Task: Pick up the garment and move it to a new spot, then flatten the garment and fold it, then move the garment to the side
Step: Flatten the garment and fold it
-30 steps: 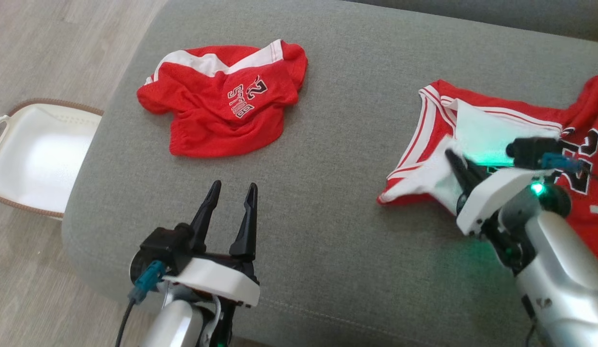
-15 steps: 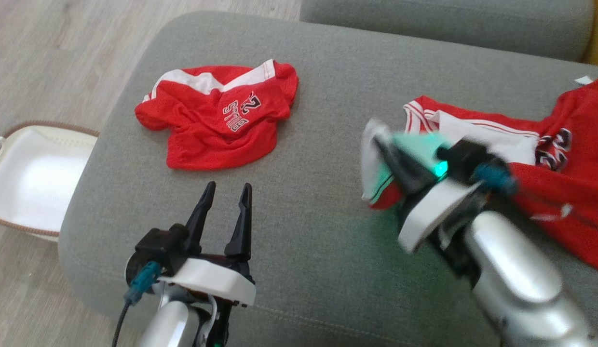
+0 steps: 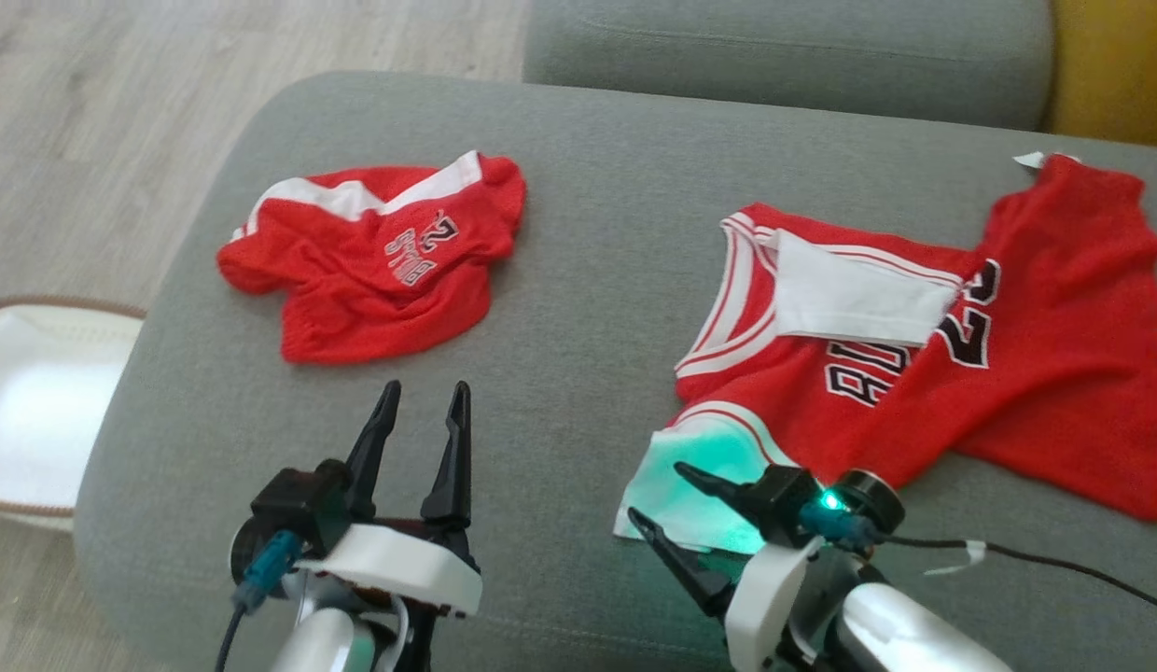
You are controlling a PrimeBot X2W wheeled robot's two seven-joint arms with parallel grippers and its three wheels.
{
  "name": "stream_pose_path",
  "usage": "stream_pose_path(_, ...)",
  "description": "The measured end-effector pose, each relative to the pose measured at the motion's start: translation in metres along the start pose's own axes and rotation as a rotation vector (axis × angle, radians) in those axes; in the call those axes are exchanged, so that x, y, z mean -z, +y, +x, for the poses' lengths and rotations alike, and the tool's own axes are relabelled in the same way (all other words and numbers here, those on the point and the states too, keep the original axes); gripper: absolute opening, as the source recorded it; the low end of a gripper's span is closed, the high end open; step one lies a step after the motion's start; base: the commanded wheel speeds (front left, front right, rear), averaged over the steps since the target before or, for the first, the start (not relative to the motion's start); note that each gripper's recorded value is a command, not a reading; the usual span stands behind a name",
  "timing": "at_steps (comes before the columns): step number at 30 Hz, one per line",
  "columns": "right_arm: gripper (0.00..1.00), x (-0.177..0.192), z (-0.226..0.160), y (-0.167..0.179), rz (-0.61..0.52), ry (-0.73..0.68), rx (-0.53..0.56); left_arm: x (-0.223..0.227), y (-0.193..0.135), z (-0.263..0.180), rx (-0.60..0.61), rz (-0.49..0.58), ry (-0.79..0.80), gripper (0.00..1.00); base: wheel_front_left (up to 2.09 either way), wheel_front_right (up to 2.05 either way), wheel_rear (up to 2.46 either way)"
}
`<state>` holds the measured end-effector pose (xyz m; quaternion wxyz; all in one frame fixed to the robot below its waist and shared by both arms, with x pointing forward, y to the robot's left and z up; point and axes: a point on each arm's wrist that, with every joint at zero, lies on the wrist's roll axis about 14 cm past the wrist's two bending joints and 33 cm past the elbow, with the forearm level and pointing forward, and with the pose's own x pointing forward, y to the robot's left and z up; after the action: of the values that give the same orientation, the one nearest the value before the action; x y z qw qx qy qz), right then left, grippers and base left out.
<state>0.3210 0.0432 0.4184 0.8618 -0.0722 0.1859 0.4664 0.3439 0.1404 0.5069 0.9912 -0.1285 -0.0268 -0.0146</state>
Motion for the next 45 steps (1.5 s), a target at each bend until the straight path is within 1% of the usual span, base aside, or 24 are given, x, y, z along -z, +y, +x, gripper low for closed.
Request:
stream_pose_path(2,1.00,-0.003,-0.005,-0.011,0.015,-0.018,0.040,0.000,-0.004,0.002,0.017,-0.001,0.000,1.00,0.00,0.00,0.00)
stream_pose_path(5,1.00,-0.021,-0.017,-0.043,0.048,-0.098,0.148,0.001,-0.012,0.006,0.043,-0.004,0.001,1.00,0.00,0.00,0.00)
stream_pose_path(10,1.00,-0.048,-0.060,-0.114,0.067,-0.252,0.397,0.005,-0.033,0.010,0.112,-0.010,0.014,1.00,0.00,0.00,0.00)
stream_pose_path(13,1.00,-0.047,-0.095,-0.145,0.087,-0.320,0.551,0.009,-0.047,0.011,0.156,-0.014,0.024,1.00,0.00,0.00,0.00)
stream_pose_path(16,1.00,-0.039,-0.122,-0.154,0.081,-0.363,0.658,0.015,-0.062,0.010,0.202,-0.019,0.043,1.00,0.00,0.00,0.00)
stream_pose_path(18,1.00,-0.035,-0.138,-0.159,0.105,-0.402,0.730,0.020,-0.072,0.008,0.237,-0.021,0.060,1.00,0.00,0.00,0.00)
stream_pose_path(21,1.00,-0.027,-0.155,-0.158,0.117,-0.420,0.807,0.024,-0.079,0.007,0.253,-0.036,0.076,1.00,0.00,0.00,0.00)
stream_pose_path(24,1.00,-0.017,-0.167,-0.157,0.142,-0.422,0.863,0.034,-0.084,0.002,0.264,-0.038,0.107,1.00,0.00,0.00,0.00)
stream_pose_path(31,1.00,-0.021,-0.174,-0.159,0.137,-0.447,0.896,0.049,-0.086,0.000,0.278,-0.029,0.155,1.00,0.00,0.00,0.00)
stream_pose_path(37,1.00,-0.018,-0.179,-0.161,0.136,-0.442,0.915,0.103,-0.094,-0.025,0.353,0.025,0.333,1.00,0.00,0.00,0.00)
stream_pose_path(39,1.00,-0.016,-0.181,-0.162,0.139,-0.438,0.923,0.117,-0.094,-0.031,0.365,0.025,0.387,1.00,0.00,0.00,0.00)
stream_pose_path(45,1.00,-0.008,-0.186,-0.164,0.152,-0.420,0.944,0.139,-0.096,-0.027,0.384,0.057,0.466,1.00,0.00,0.00,0.00)
